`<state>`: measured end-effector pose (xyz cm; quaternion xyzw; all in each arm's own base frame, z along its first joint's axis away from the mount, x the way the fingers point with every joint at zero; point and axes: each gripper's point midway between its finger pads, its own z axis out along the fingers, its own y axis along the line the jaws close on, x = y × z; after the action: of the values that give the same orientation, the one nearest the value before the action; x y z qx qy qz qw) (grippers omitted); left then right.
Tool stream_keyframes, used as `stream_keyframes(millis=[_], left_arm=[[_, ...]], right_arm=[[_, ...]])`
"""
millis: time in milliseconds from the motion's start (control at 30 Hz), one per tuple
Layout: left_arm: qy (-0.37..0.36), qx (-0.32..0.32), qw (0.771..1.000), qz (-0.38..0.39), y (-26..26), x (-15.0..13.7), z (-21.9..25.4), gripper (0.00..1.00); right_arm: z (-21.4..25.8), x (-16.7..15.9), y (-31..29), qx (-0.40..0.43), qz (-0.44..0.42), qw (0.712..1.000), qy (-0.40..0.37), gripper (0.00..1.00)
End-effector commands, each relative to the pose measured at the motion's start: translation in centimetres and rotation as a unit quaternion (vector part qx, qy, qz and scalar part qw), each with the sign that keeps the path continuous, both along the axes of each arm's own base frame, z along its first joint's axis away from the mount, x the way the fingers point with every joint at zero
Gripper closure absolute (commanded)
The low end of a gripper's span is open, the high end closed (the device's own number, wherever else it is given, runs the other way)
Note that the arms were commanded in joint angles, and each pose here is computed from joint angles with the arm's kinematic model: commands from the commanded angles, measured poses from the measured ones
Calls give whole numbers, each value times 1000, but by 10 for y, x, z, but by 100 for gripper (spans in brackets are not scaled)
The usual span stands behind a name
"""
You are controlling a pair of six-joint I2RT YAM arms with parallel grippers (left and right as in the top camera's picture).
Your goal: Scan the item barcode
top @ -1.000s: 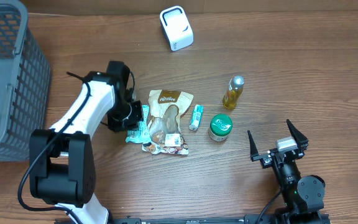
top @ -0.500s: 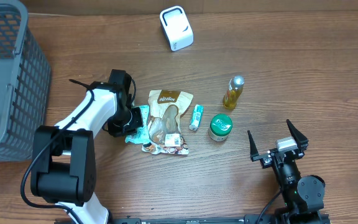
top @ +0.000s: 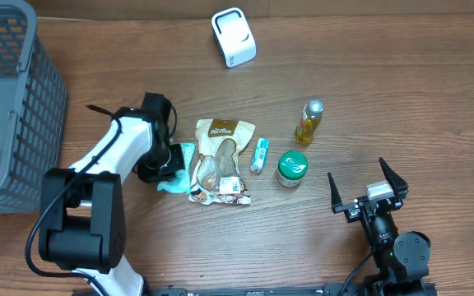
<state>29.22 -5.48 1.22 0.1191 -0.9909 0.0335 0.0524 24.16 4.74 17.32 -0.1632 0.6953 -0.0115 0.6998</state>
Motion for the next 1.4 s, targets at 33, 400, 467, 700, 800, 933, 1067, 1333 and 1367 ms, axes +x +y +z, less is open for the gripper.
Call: stream_keyframes(millis=[33,400,467,700,800,933,1067,1333,1367], left_arm=[[-28,24,999,24,16,25,29,94],[26,23,999,9,13,-2,30,78],[31,23,999,7,14,-5,28,76],[16,20,1000,-2,10,-4,12,81],[17,20,1000,-8,7,-7,9,82],[17,20,999,-27,3,-8,9,81],[19,22,999,-28,3,-9,9,80],[22,23,999,-28,3,-11,7,79],[23,23,999,-28,4,-12,6,79]], right_arm=[[-3,0,1,2,1,1000,1,0],[-3,0,1,2,1,1000,1,0],[-3,0,1,2,1,1000,1,0],[-3,0,1,2,1,1000,1,0],[-3,0,1,2,1,1000,1,0],[-3,0,1,2,1,1000,1,0],[-3,0,1,2,1,1000,1,0],[-3,0,1,2,1,1000,1,0],[-3,0,1,2,1,1000,1,0]])
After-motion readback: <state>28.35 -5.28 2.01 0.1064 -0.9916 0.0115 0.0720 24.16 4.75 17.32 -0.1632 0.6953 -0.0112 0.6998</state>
